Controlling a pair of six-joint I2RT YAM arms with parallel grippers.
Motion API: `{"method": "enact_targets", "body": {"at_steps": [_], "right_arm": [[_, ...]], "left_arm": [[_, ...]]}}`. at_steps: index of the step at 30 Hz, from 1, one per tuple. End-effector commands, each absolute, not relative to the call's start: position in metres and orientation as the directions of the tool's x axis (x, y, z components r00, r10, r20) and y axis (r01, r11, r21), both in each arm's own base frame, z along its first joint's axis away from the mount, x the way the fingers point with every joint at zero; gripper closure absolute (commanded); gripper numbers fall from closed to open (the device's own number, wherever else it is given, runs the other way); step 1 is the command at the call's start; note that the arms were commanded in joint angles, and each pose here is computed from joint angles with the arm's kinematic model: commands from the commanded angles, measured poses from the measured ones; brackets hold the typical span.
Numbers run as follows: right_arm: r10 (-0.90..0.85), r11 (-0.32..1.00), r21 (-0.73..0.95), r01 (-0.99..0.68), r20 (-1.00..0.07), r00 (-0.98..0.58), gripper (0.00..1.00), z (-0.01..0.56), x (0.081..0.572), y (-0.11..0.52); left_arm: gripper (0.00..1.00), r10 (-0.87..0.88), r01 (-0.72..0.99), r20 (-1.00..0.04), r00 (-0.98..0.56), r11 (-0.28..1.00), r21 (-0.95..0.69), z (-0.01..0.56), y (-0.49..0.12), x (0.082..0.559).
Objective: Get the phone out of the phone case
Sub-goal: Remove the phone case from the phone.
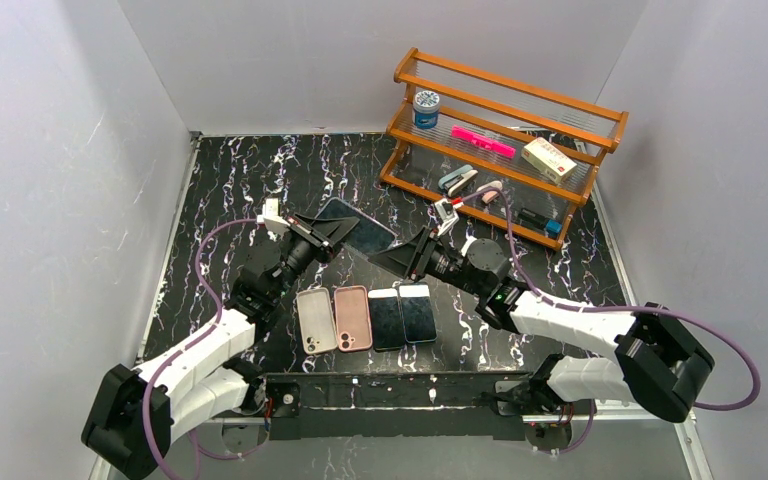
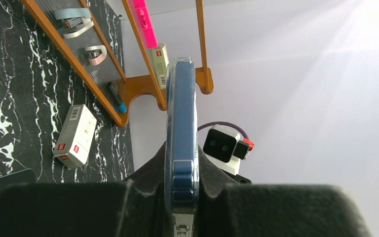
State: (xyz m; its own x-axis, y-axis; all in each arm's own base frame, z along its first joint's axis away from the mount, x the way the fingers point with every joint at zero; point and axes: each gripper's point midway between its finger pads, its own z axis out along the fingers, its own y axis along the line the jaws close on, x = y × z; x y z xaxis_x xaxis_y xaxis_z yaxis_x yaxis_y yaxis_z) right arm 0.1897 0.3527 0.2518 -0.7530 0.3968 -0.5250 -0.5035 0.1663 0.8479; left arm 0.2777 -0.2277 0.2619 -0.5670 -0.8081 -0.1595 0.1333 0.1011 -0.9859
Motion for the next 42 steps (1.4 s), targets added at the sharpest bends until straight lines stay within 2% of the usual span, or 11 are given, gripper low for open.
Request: {"method": "enact_targets", "body": {"at_steps": [1,7,10,13,14,18,23,37,39,41,42], "right_arm": [[0.404,0.041,0.805,-0.592,-0.556,-0.726,0.54,0.283,0.175,0.354],[0.379,0.043,0.758,-0.651,-0.616,-0.691,0.68,0.286,0.172,0.356],[0.368,0.061,0.708,-0.704,-0.671,-0.644,0.79,0.285,0.172,0.356],[0.342,0.086,0.627,-0.774,-0.749,-0.568,0.97,0.283,0.172,0.358],[0.33,0.094,0.594,-0.799,-0.776,-0.538,0.99,0.282,0.172,0.358],[0.291,0.121,0.493,-0.861,-0.847,-0.444,0.99,0.276,0.178,0.358],[0.228,0.077,0.383,-0.92,-0.906,-0.358,0.99,0.269,0.182,0.355],[0.15,0.138,0.355,-0.925,-0.93,-0.334,0.99,0.239,0.215,0.34],[0.137,0.153,0.345,-0.926,-0.936,-0.325,0.89,0.235,0.212,0.334],[0.118,0.171,0.331,-0.928,-0.942,-0.314,0.71,0.231,0.208,0.327],[0.109,0.183,0.324,-0.928,-0.945,-0.308,0.58,0.229,0.206,0.324]], "left_arm": [[1.0,-0.819,0.193,-0.118,-0.562,0.009,-0.981,0.297,-0.227,0.277],[1.0,-0.804,0.148,-0.084,-0.588,-0.005,-0.989,0.287,-0.232,0.278],[1.0,-0.785,0.132,-0.07,-0.615,-0.015,-0.991,0.286,-0.237,0.276],[1.0,-0.753,0.096,-0.039,-0.657,-0.033,-0.995,0.282,-0.245,0.273],[1.0,-0.742,0.088,-0.032,-0.67,-0.037,-0.995,0.281,-0.247,0.272],[1.0,-0.706,0.086,-0.032,-0.708,-0.041,-0.995,0.284,-0.253,0.265],[1.0,-0.67,0.095,-0.037,-0.741,-0.05,-0.994,0.289,-0.256,0.255],[1.0,-0.596,0.207,-0.158,-0.787,-0.015,-0.978,0.312,-0.263,0.252],[1.0,-0.574,0.224,-0.191,-0.796,0.014,-0.975,0.308,-0.259,0.257],[1.0,-0.565,0.249,-0.233,-0.792,0.05,-0.967,0.304,-0.251,0.263],[1.0,-0.556,0.263,-0.257,-0.791,0.071,-0.962,0.302,-0.248,0.266]]}}
